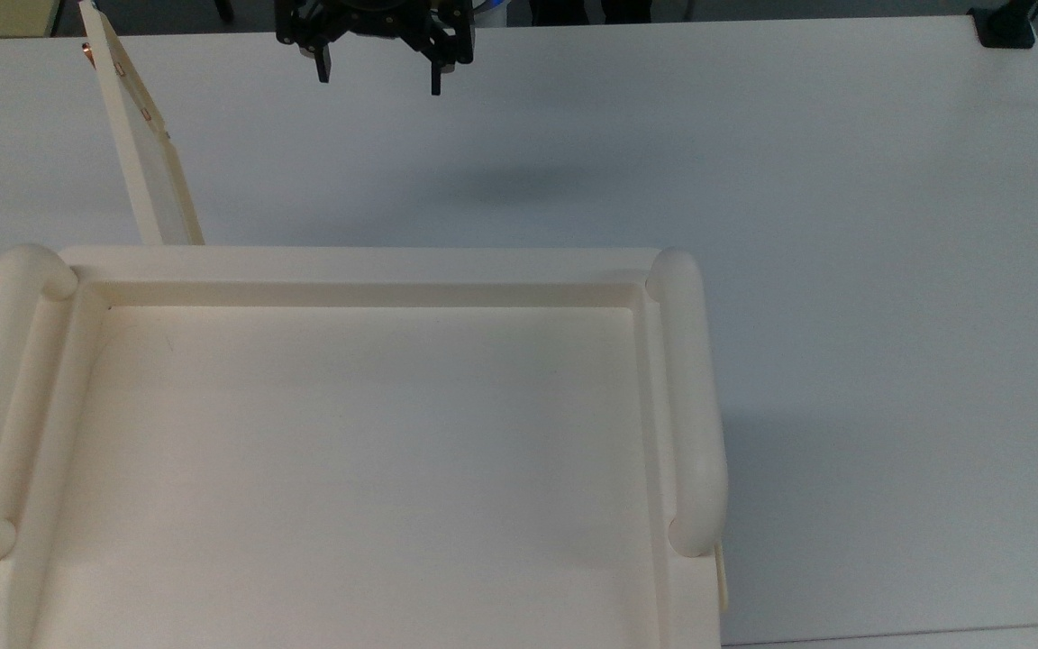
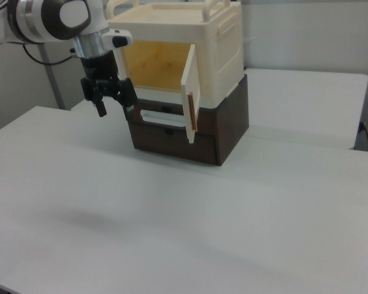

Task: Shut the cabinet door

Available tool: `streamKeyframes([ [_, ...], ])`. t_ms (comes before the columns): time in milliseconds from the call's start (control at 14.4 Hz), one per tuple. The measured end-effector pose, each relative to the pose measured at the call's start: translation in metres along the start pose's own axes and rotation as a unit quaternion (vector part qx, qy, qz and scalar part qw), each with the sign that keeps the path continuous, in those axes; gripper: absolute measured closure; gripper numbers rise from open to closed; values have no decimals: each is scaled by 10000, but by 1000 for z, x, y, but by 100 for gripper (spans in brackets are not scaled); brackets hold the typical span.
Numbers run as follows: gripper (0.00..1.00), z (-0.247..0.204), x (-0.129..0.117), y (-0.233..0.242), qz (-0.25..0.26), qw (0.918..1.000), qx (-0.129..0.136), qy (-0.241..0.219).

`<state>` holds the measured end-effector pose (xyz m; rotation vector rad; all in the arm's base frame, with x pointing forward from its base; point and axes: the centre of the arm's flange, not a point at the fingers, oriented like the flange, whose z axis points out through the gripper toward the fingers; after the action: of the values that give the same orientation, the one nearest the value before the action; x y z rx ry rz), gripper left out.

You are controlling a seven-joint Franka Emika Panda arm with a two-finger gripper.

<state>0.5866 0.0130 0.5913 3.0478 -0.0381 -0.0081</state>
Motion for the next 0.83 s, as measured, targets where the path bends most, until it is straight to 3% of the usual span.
streamKeyframes([
  [693,1,-2,0,6,-144,9999,1,16],
  [832,20,-2,0,7,-222,9998,1,16],
])
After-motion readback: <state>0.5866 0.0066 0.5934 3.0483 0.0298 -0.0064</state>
